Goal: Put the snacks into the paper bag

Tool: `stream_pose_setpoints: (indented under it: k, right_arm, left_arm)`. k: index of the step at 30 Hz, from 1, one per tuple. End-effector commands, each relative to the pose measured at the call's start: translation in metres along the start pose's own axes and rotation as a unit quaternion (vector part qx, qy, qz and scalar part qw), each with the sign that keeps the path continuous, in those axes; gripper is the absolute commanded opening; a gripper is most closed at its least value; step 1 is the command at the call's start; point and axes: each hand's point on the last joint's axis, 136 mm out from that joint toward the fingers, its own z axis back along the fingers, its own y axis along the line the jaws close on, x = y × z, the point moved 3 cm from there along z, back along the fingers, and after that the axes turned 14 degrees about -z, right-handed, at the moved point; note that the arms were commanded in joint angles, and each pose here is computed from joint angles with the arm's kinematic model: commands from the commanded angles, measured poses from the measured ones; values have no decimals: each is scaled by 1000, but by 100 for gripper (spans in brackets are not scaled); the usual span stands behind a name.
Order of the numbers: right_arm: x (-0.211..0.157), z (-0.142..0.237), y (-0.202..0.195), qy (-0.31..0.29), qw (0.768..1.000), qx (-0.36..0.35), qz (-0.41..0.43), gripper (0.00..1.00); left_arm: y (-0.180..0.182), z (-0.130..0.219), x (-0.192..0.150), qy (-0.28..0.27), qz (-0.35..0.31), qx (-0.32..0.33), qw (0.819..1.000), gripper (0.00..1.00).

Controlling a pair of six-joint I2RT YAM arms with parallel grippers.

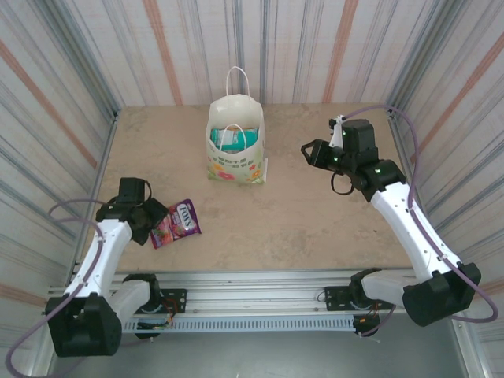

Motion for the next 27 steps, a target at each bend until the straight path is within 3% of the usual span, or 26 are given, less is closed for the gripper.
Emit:
stream_pose_setpoints:
  k: [1, 5, 19, 27]
  right_arm:
    - [1, 7, 3, -3, 1000, 16, -5, 44]
    - [2, 10, 4, -10, 1000, 17, -5, 44]
    - [1, 5, 4, -4, 1000, 24, -11, 44]
    - [0, 8, 2, -8, 1000, 23, -16, 44]
  left_arm:
    - [3, -17, 8, 6, -36, 21, 999, 85]
    - [4, -35, 6, 39, -62, 38, 997, 85]
    - [-22, -71, -20, 92, -118, -24, 989, 74]
    - [-76, -77, -44, 131, -208, -75, 966, 74]
